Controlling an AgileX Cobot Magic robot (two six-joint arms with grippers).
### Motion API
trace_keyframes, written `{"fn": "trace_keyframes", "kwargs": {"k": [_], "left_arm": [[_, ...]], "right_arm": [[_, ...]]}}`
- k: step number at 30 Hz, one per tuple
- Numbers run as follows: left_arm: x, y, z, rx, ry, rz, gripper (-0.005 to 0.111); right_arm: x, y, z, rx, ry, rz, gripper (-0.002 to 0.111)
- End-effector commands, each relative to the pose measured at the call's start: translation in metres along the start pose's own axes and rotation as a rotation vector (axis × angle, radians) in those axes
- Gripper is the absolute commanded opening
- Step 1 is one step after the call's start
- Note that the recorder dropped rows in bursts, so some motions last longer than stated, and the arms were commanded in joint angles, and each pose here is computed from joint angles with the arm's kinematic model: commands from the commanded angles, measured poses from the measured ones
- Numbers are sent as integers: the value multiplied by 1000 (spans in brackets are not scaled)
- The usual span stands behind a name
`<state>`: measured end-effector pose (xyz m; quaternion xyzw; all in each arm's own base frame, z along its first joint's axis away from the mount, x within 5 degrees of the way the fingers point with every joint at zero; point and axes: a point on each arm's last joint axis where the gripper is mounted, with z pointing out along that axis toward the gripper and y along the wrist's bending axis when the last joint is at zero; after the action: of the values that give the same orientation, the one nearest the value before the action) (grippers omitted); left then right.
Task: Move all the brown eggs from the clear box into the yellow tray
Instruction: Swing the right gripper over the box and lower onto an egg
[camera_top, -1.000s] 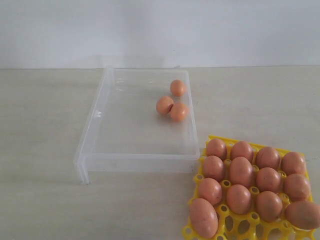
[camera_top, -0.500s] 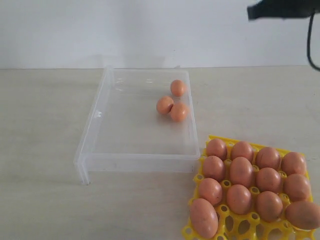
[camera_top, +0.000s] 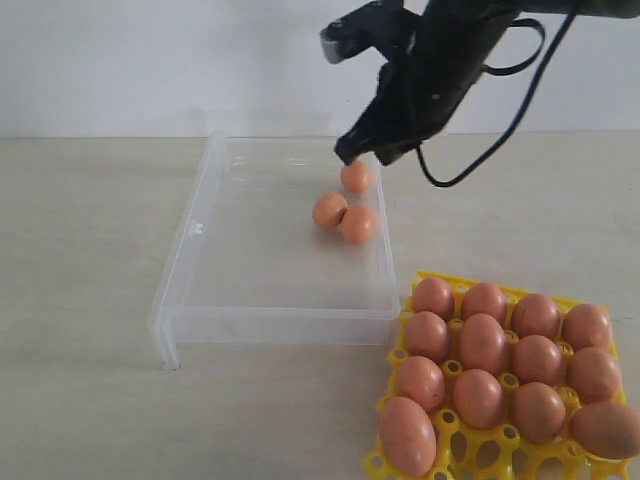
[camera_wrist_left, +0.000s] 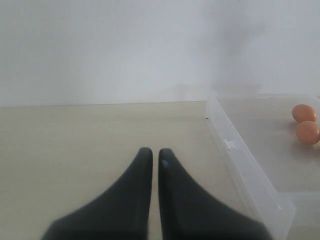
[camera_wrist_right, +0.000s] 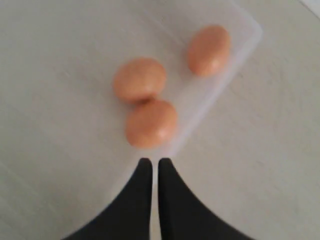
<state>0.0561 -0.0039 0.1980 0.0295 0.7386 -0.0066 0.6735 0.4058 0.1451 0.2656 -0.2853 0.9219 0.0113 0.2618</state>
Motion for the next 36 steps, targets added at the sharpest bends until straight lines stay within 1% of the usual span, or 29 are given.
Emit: {"fn": "trace_keyframes", "kwargs": {"k": [1,2,4,7,9,11,12,16,21,24,28,31,36], "left_arm": [[1,0,0,5,-2,2,4],[1,0,0,5,-2,2,4],[1,0,0,5,-2,2,4],[1,0,0,5,-2,2,4],[1,0,0,5,-2,2,4],[1,0,0,5,-2,2,4],[1,0,0,5,-2,2,4],[1,0,0,5,-2,2,4],[1,0,0,5,-2,2,4],[1,0,0,5,-2,2,4],[1,0,0,5,-2,2,4],[1,0,0,5,-2,2,4],[1,0,0,5,-2,2,4]], "right_arm": [[-22,19,11,-85,-140,-57,0],[-24,24,14,-90,-155,-101,1],[-26,31,23,-91,-173,-149,8],[-26,35,43,-88,-176,-149,28],[-24,36,59,-89,-168,-113,43],[-21,36,74,-87,-169,-52,52],[-21,36,81,-86,-174,-11,54],[-22,34,98,-74,-224,137,54],[-21,28,111,-66,-255,256,54],[-15,18,120,-64,-228,356,54],[-2,-5,128,-55,-176,544,54],[4,-15,129,-51,-145,597,54],[4,-14,129,-58,-136,598,54]]}}
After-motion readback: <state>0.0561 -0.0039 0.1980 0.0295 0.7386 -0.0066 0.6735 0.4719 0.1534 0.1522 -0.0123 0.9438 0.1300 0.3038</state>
